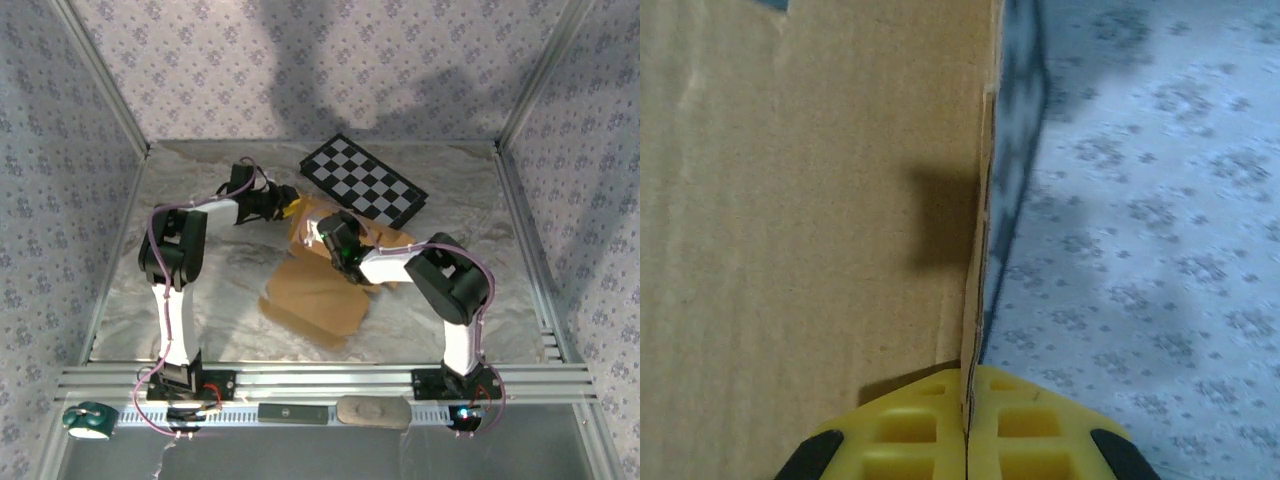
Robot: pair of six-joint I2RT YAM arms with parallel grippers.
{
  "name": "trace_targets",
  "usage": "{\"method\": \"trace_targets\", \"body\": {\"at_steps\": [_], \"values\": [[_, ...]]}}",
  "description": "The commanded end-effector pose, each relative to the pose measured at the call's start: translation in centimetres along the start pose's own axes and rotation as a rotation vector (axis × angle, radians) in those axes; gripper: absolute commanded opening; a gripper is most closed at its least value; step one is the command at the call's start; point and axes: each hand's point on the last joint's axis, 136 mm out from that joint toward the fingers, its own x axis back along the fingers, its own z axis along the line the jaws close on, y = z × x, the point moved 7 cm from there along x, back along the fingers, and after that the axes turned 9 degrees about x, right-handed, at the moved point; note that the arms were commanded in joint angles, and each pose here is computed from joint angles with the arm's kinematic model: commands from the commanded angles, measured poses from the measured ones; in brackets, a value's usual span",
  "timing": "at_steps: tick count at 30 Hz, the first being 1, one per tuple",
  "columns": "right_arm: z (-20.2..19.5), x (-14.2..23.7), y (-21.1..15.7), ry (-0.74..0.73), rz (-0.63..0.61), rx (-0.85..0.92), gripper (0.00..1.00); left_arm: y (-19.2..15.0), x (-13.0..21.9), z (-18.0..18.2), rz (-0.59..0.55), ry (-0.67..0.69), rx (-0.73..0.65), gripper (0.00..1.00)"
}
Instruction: Fold the paper box
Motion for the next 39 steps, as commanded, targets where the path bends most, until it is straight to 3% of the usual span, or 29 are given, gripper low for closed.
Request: {"method": "trace_targets", "body": {"at_steps": [1, 8, 10, 21, 25, 30, 39], "values": [[1.0, 0.2, 0.3, 0.024, -0.009, 0.069, 0.0, 1.1, 0.5, -1.5, -0.013, -0.035, -0.02, 0.34], [-0.7, 0.1, 0.1, -0.008, 0.022, 0.032, 0.0, 2.0, 0.7, 0.9, 0.02, 0.054, 0.023, 0.34], [-1.6, 0.2, 0.1, -0.025, 0.029, 0.006, 0.0, 1.8, 1.1, 1.1, -0.004, 0.025, 0.02, 0.34], [-5.7, -0.1, -0.8, -0.158, 0.033, -0.055, 0.0, 1.4, 7.3, -3.2, -0.198, -0.071, -0.108, 0.36], [-6.1, 0.1, -0.8, -0.137, 0.023, -0.079, 0.0, -1.9, 11.0, -5.5, -0.297, 0.018, -0.292, 0.39], [-6.8, 0.6, -1.5, -0.067, -0.006, -0.163, 0.0, -6.0, 10.4, -4.6, -0.361, 0.257, -0.65, 0.37], [-7.2, 1.7, -2.0, 0.005, -0.055, -0.229, 0.0, -6.0, 7.3, -3.8, -0.353, 0.24, -0.871, 0.4]]}}
